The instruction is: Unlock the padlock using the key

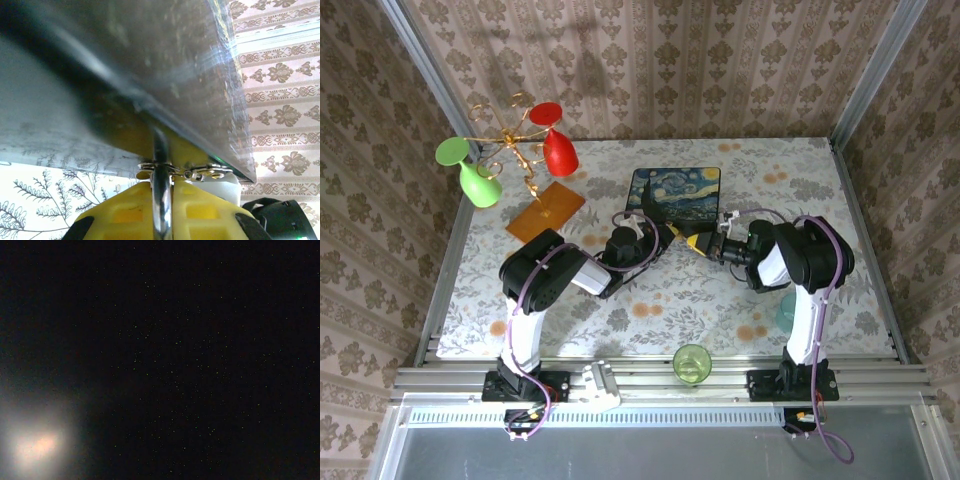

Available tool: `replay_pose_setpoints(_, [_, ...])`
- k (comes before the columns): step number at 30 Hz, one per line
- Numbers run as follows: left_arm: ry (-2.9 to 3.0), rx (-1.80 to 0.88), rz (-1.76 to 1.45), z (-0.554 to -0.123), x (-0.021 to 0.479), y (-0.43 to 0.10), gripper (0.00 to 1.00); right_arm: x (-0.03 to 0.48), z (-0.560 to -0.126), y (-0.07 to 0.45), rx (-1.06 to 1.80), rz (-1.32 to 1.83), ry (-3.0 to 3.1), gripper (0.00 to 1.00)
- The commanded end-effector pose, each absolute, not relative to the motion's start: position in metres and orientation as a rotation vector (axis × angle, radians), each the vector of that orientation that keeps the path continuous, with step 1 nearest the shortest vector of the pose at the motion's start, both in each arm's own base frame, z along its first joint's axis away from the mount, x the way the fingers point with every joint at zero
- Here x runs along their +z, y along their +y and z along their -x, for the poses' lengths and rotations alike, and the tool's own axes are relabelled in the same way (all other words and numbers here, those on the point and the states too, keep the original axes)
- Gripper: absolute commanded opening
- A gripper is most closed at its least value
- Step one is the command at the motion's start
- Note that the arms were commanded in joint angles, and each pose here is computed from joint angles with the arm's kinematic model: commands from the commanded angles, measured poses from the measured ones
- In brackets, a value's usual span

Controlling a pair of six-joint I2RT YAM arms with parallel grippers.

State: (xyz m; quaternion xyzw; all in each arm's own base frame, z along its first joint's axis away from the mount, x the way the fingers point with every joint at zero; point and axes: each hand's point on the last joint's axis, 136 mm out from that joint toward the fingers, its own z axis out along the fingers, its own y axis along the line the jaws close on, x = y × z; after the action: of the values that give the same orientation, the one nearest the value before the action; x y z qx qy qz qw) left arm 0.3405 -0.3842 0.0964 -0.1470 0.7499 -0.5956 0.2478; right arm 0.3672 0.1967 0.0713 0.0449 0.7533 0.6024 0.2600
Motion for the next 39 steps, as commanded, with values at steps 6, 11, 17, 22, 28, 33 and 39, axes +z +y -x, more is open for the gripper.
replay_pose_setpoints(6, [1.925,-1.906,0.207,-0.314,0.159,-0.413,0.00,0.069,-0.355,0.206,1.680,-0.034,2.058,0.00])
replay_pose_setpoints(11, [1.945,-1.960,0.137,-0.304,0.161,-0.421,0.00,0.079,-0.358,0.213,1.784,-0.096,2.082,0.00])
replay_pose_setpoints(17, [1.946,-2.053,0.016,-0.295,0.177,-0.429,0.00,0.072,-0.372,0.198,1.834,-0.211,2.103,0.00])
replay_pose_setpoints(22, [1.964,-2.084,-0.032,-0.291,0.176,-0.432,0.00,0.066,-0.386,0.196,1.856,-0.277,2.117,0.00])
replay_pose_setpoints(28, [1.999,-2.066,-0.017,-0.295,0.164,-0.425,0.00,0.055,-0.394,0.183,1.826,-0.362,2.132,0.00])
replay_pose_setpoints(33, [2.046,-2.049,0.005,-0.296,0.144,-0.426,0.00,0.062,-0.388,0.188,1.836,-0.338,2.109,0.00])
replay_pose_setpoints(39, [2.021,-1.916,0.125,-0.315,0.133,-0.407,0.00,0.059,-0.354,0.174,1.762,-0.382,2.119,0.00])
